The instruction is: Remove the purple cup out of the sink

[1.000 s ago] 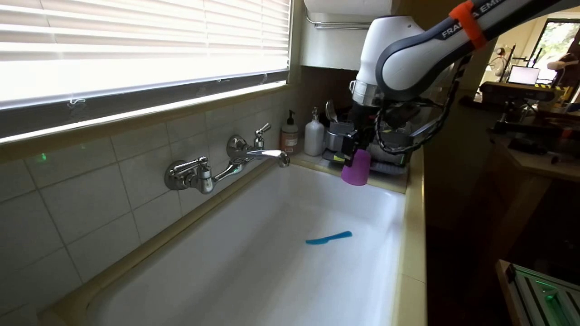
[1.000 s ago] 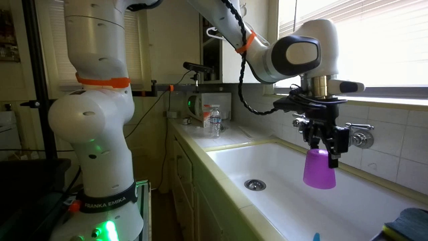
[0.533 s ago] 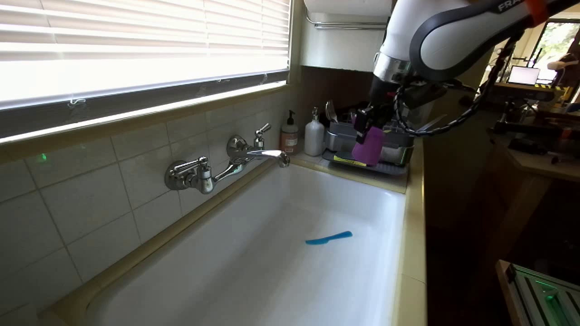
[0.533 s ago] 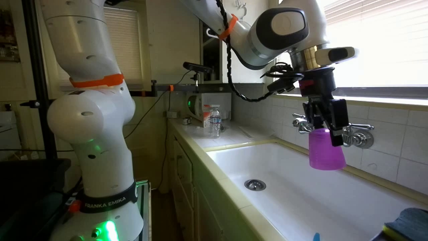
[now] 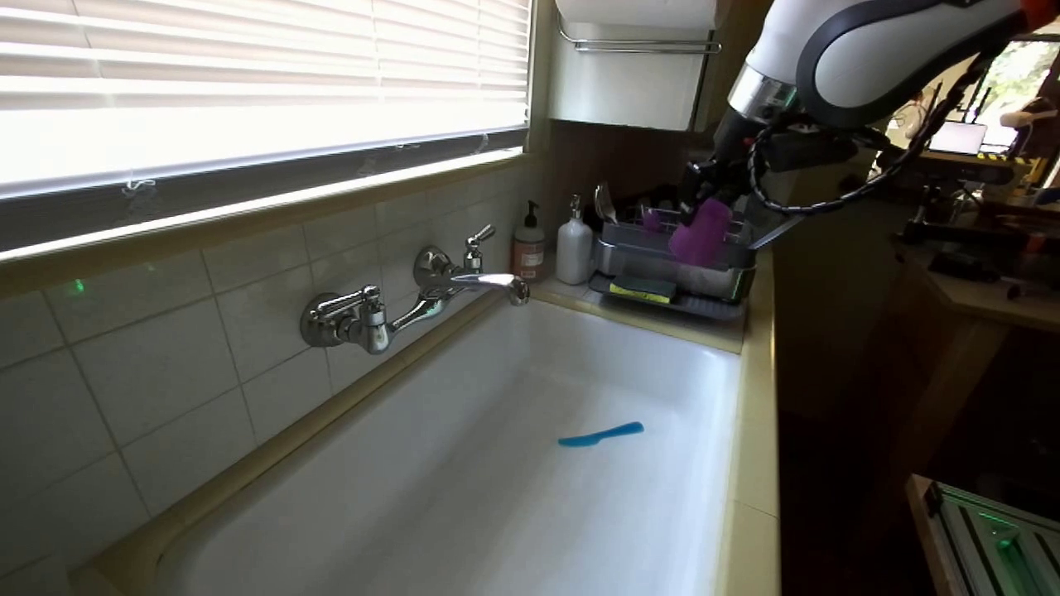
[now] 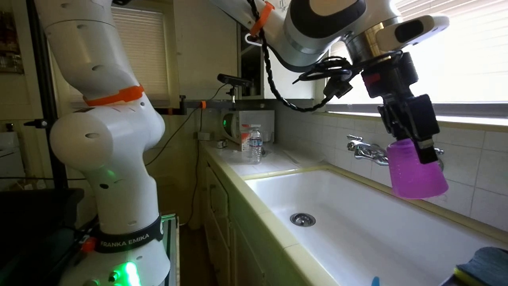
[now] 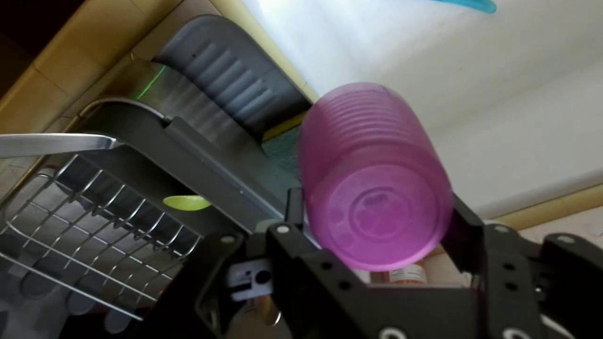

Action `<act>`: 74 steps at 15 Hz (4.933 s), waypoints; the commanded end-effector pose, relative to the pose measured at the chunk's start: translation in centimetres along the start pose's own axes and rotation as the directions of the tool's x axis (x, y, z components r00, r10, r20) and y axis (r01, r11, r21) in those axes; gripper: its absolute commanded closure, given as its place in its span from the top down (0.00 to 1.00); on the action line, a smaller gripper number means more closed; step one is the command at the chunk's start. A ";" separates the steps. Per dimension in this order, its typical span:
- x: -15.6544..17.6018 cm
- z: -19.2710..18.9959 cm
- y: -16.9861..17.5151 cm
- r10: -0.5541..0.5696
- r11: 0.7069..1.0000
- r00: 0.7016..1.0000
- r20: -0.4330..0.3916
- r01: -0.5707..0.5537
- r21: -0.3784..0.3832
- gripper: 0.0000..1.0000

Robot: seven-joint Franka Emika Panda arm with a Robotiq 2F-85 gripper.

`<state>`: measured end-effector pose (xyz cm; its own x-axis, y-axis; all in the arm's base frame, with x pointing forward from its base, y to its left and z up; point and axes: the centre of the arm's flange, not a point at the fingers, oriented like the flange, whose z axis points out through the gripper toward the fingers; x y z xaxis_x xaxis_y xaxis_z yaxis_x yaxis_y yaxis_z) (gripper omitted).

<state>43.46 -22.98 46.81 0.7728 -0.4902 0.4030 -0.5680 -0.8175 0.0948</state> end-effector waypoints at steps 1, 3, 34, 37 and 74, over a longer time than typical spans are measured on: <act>-0.7 -0.2 2.9 0.082 0.997 0.994 -0.065 -0.083 -0.006 0.44; 0.5 -0.2 2.6 0.058 0.998 0.997 -0.044 -0.059 -0.002 0.69; 9.1 1.5 15.8 0.379 0.912 0.910 -0.168 -0.399 -0.100 0.44; 9.9 2.8 17.3 0.396 0.904 0.906 -0.153 -0.413 -0.107 0.44; 15.1 13.1 21.3 0.453 0.883 0.888 0.079 -0.435 -0.176 1.00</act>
<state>47.29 -52.17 41.90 0.4476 -0.8248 0.3455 -0.8889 -0.4527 0.0709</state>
